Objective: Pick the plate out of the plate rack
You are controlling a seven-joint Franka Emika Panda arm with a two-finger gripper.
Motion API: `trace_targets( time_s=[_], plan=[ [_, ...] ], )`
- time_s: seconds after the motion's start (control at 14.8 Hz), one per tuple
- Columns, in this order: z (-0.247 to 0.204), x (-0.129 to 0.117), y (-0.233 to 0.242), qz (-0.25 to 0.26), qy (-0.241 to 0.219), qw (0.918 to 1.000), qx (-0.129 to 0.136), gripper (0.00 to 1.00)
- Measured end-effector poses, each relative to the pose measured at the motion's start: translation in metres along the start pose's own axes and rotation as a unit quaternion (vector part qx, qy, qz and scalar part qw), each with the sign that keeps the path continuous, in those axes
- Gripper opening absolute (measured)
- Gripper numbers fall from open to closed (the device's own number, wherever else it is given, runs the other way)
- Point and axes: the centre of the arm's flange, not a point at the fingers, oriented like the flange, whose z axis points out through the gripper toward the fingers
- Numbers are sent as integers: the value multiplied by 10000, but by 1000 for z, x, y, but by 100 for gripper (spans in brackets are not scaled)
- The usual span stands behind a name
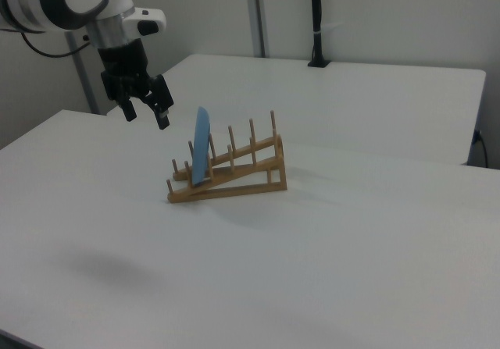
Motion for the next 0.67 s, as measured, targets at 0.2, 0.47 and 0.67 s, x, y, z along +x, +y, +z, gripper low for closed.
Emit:
trace_targets(
  time_s=[0.2,0.47,0.67],
  plan=[
    [1,0,0,-602,-10,9982,0,100],
    [3,8,14,-1300,142,9914,-5,100],
    [3,30,15,-1347,807,9876,-18,100]
  ],
)
